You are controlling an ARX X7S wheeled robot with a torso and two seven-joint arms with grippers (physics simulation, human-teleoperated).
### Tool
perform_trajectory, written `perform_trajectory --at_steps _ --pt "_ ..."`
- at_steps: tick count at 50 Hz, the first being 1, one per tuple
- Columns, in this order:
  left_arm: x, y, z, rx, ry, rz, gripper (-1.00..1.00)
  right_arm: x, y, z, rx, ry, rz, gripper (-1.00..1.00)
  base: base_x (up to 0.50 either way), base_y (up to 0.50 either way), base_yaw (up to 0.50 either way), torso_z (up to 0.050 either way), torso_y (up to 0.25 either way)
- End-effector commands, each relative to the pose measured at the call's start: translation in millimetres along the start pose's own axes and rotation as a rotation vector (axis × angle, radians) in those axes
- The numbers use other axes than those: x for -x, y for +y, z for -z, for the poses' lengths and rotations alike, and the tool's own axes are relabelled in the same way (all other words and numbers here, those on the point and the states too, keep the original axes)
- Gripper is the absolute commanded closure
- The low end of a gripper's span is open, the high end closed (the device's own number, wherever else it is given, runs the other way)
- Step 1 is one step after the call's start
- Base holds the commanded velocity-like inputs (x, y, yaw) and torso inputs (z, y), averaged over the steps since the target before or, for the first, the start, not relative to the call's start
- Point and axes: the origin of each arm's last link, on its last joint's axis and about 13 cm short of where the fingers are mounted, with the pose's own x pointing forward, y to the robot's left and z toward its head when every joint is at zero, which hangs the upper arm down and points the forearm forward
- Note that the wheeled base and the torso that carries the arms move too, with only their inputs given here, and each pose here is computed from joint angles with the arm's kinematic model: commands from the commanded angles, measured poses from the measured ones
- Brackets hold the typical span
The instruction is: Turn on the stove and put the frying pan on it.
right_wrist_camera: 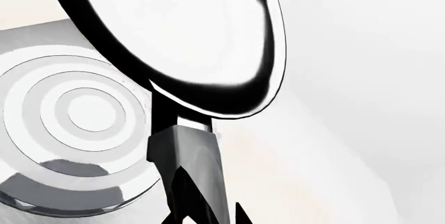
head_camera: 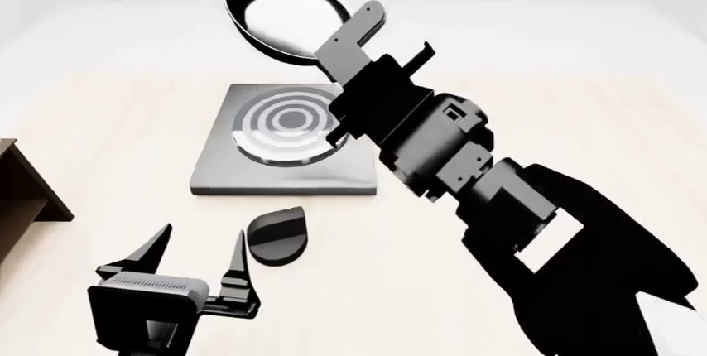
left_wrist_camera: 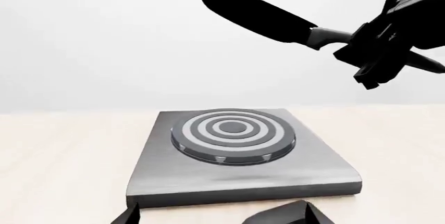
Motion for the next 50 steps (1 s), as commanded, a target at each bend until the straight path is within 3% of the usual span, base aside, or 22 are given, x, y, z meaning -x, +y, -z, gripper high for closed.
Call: perform_trajectory --at_steps 1,17,27,35,50 --pt "0 1.3 1 -0.007 -0.004 -0.006 -1.00 0 -0.7 -11 0.037 -0.038 0.104 1.00 0.00 0.00 0.00 0.000 -0.250" --pt "0 3.1 0 0.007 -0.005 -0.023 -1.00 0 5.1 -9 0.065 -0.046 0.105 1.00 0.00 0.00 0.00 0.000 -0.243" --pt "0 2.7 0 0.024 0.010 -0.026 -1.00 2 9.6 -11 0.093 -0.068 0.112 1.00 0.00 0.00 0.00 0.000 0.000" --pt "0 3.0 1 0.024 0.012 -0.028 -1.00 3 14.2 -10 0.183 -0.097 0.145 1.00 0.00 0.00 0.00 0.000 0.000" --pt "0 3.5 2 0.029 0.016 -0.032 -1.00 -1 22.1 7 0.229 -0.057 0.111 1.00 0.00 0.00 0.00 0.000 0.002"
